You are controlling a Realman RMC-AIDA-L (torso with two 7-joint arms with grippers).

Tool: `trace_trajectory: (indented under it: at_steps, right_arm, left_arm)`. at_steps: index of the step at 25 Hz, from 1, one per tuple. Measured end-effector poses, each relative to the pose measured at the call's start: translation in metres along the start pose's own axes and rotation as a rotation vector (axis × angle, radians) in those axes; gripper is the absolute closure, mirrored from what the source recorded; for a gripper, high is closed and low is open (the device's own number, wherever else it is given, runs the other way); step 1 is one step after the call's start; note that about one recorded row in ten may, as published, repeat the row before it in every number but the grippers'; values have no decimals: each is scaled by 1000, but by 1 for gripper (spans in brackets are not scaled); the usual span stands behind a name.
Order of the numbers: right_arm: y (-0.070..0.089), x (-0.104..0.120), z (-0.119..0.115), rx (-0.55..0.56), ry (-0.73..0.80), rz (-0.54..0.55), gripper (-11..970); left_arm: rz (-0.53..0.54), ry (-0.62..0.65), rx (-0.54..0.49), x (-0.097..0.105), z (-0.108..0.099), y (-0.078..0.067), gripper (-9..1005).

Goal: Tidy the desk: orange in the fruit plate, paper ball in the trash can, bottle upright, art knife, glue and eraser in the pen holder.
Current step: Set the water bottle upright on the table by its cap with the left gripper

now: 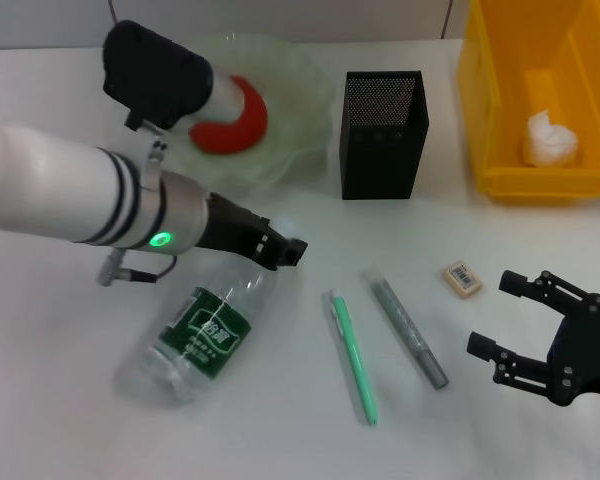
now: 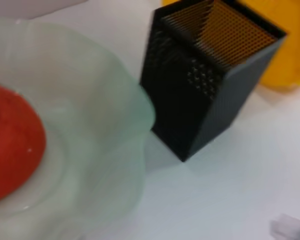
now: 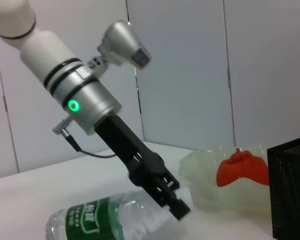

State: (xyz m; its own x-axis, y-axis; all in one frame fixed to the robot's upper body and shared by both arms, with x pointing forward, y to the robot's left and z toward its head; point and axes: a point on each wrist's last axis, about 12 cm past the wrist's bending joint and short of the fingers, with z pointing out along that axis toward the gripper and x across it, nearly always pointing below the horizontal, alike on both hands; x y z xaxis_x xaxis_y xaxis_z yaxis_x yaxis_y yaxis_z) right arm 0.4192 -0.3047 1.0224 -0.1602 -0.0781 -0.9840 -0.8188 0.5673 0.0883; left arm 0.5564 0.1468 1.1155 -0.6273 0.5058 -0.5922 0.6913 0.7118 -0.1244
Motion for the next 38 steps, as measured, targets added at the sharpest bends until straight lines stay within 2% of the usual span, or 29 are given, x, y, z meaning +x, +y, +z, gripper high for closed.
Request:
trace_trajectory:
  at_steps: [3,6,9,12,20,28,38]
  right_arm:
    - [0,0,0,1,-1,8,122]
    - [0,0,0,1,-2,10,122]
    - [-1,-1,0,0,-4,12,122]
    - [-1,-2,1,-2,-5,16,122]
    - [-3,-6,4,-20,-16,26,123]
    - [-3,-8,6,-34,-24,27,123]
    - [-3,-8,7,-37,-25,27,123]
  left_arm:
    - [101,-88,57,3,-21,0,556]
    - [156,-198,94,10,-40,6,556]
    - [200,-311,118,21,-57,16,556]
    - [214,-369,137,32,-65,27,556]
    - [228,-484,137,48,-74,50,557]
    - [223,-508,115,53,-72,62,557]
    - [202,-561,101,52,-80,69,556]
